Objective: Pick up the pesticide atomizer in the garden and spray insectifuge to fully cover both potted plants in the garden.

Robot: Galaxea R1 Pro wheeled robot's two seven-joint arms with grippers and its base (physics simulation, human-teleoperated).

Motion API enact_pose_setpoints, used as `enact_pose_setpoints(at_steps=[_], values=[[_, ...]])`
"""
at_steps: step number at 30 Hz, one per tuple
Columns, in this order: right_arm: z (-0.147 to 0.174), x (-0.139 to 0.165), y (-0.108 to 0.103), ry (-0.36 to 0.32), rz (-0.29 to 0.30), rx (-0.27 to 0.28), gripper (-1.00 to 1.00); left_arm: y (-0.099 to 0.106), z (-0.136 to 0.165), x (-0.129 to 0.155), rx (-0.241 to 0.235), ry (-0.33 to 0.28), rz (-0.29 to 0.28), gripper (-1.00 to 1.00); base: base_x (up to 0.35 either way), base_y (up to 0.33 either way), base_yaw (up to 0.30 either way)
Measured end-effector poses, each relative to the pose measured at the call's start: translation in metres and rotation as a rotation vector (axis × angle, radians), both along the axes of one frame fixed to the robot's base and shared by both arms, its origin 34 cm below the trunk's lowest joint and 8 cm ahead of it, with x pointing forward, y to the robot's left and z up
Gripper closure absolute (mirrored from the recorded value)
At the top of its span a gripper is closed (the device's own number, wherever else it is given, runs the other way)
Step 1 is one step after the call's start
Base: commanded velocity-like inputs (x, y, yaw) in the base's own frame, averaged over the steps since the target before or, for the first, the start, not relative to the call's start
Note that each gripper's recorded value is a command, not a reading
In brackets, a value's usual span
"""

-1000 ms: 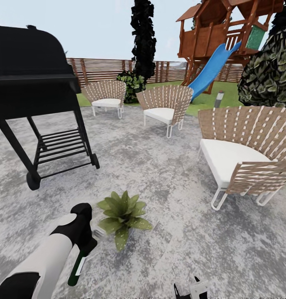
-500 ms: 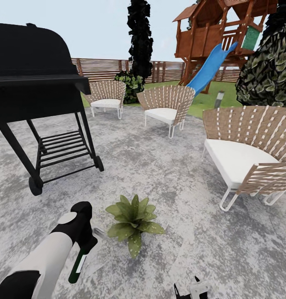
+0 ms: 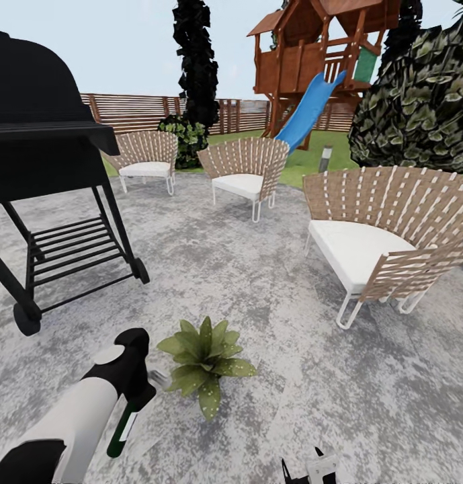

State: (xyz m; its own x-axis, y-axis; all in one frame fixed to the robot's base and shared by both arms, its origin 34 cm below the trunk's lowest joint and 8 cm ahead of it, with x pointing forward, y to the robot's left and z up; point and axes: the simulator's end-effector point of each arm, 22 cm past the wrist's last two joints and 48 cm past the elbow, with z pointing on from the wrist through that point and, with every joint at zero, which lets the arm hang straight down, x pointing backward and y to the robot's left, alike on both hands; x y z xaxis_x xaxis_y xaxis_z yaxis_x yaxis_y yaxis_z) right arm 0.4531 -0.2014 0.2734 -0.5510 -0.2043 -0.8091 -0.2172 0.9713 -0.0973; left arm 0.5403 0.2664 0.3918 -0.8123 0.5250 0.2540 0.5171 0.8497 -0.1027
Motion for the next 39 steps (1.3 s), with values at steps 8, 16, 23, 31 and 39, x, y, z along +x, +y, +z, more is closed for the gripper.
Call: enact_pose_setpoints(at_steps=[8, 16, 23, 31, 39], values=[[0.0, 0.0, 0.0, 0.001, 0.001, 0.0, -1.0, -0.021, 0.006, -0.008, -0.094, 0.052, 0.028, 1.0, 0.0, 0.237, -0.003], [0.0, 0.0, 0.0, 0.0, 0.001, 0.0, -1.0, -0.03, 0.005, -0.024, -0.115, 0.106, 0.003, 1.0, 0.0, 0.029, -0.009], [0.0, 0.0, 0.0, 0.001, 0.0, 0.0, -1.0, -0.028, 0.004, -0.026, -0.085, 0.113, -0.039, 1.0, 0.0, 0.0, -0.252], [0.0, 0.0, 0.0, 0.0, 0.0, 0.0, -1.0, -0.026, 0.003, -0.027, -0.082, 0.114, -0.036, 1.0, 0.0, 0.0, -0.299], [0.0, 0.0, 0.001, 0.0, 0.002, 0.0, -1.0, -0.014, 0.008, -0.019, -0.07, 0.1, -0.021, 1.0, 0.057, 0.048, -0.068]])
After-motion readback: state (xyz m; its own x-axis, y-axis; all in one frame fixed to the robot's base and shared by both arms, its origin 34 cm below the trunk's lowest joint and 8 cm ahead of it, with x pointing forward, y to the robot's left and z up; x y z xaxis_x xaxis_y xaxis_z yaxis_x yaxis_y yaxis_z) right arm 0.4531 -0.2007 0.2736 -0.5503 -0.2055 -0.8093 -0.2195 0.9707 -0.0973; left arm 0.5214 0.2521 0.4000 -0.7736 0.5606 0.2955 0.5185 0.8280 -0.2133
